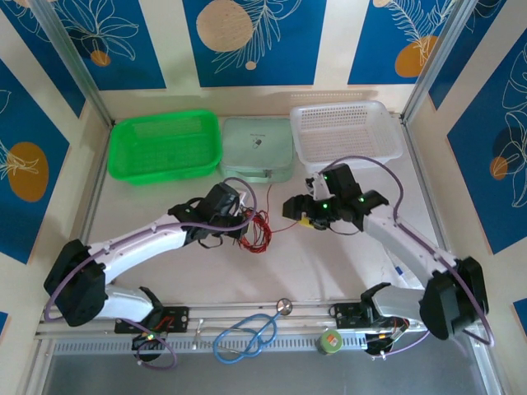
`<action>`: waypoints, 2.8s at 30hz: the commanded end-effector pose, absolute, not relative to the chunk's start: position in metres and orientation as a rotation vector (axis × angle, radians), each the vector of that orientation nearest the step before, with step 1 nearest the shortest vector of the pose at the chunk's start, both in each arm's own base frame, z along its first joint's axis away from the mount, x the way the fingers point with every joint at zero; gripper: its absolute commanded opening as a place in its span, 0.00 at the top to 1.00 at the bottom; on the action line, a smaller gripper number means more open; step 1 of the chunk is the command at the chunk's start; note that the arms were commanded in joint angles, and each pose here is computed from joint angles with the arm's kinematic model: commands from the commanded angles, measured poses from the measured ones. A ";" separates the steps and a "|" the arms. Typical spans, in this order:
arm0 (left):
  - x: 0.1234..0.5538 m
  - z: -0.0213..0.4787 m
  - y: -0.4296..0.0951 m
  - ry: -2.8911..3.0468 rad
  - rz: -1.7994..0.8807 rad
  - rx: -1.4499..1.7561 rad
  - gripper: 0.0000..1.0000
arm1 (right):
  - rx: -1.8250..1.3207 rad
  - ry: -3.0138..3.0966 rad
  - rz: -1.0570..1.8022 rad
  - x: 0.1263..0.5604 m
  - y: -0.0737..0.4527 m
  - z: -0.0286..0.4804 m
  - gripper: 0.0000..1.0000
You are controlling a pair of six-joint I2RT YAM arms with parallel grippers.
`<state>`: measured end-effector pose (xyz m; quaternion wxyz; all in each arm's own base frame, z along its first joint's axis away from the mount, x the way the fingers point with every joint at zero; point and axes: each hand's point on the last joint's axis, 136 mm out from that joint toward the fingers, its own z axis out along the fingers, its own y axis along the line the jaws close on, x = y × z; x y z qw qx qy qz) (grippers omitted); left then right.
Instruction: Untangle the cables
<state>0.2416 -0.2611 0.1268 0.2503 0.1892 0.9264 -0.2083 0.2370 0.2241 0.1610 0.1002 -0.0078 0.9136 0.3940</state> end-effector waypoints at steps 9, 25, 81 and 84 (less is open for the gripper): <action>0.230 0.173 -0.272 2.352 -0.602 0.829 1.00 | -0.291 2.721 1.338 0.252 0.273 0.160 0.36; 0.243 0.153 -0.256 2.444 -0.391 0.829 1.00 | -0.271 2.700 1.308 0.246 0.274 0.171 0.50; 0.286 0.151 -0.226 2.527 -0.409 0.070 1.00 | -0.300 2.539 0.982 0.163 0.280 0.141 0.89; 0.285 0.158 -0.229 2.497 -0.437 0.116 1.00 | -0.222 2.612 1.015 0.172 0.266 0.150 0.73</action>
